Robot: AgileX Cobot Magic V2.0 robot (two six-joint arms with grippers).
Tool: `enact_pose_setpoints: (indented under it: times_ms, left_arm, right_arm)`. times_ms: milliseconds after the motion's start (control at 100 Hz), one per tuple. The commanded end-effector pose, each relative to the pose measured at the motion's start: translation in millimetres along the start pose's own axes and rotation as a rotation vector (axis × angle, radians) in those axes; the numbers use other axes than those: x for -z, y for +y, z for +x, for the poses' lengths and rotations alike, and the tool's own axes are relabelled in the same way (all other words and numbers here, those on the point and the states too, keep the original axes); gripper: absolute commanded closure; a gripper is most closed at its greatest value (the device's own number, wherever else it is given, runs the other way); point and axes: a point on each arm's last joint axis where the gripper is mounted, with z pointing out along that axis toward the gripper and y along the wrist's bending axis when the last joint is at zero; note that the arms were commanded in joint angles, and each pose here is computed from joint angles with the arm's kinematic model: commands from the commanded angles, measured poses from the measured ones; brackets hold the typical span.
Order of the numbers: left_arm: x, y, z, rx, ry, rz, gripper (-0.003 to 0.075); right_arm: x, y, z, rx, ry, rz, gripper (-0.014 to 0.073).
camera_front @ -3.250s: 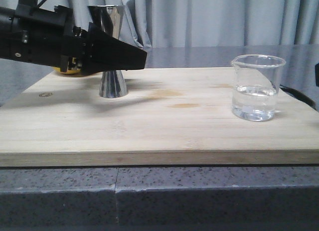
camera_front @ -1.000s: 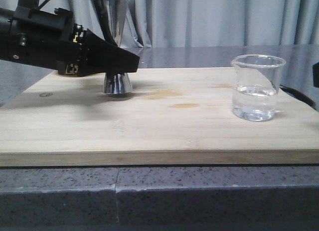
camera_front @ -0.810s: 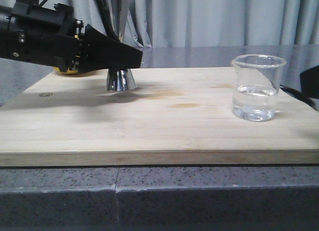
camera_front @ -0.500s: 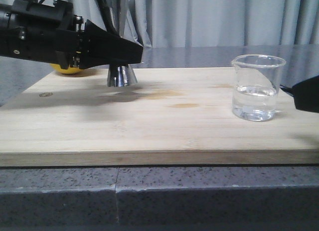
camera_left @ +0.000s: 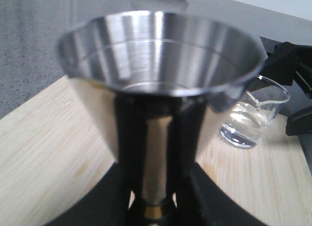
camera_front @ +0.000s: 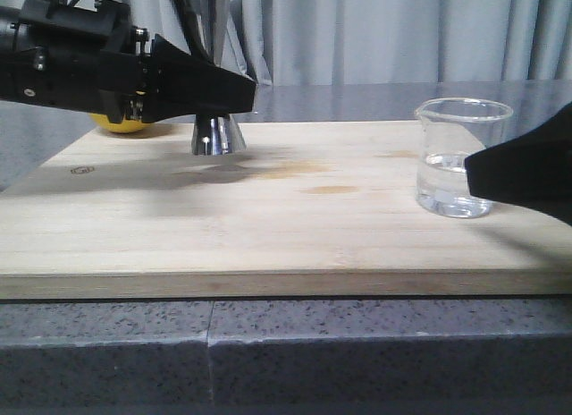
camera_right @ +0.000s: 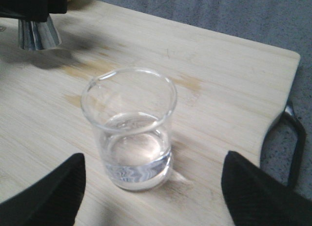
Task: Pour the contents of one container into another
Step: 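Reach the right gripper to the glass beaker and grasp it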
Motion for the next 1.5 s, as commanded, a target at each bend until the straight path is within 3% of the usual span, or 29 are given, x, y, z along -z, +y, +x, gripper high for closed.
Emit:
enact_pose_setpoints:
  times_ms: [0,780,1490]
  left_arm:
    - [3.4,-11.2,-29.9,-0.030,-0.152,0.080,0.0739]
    - [3.4,-11.2,-29.9,-0.029,-0.152,0.080,0.0739]
    - [3.4,-11.2,-29.9,-0.029,-0.152,0.080,0.0739]
  right_arm:
    - [-3.8,0.5,-16.5,0.024,-0.127,-0.009,0.0074]
    - [-34.4,2.2,-9.9,0.011,-0.206,-0.034,0.0074]
    - [-35.9,2.2,-9.1,0.010,-0.208,-0.035,0.0076]
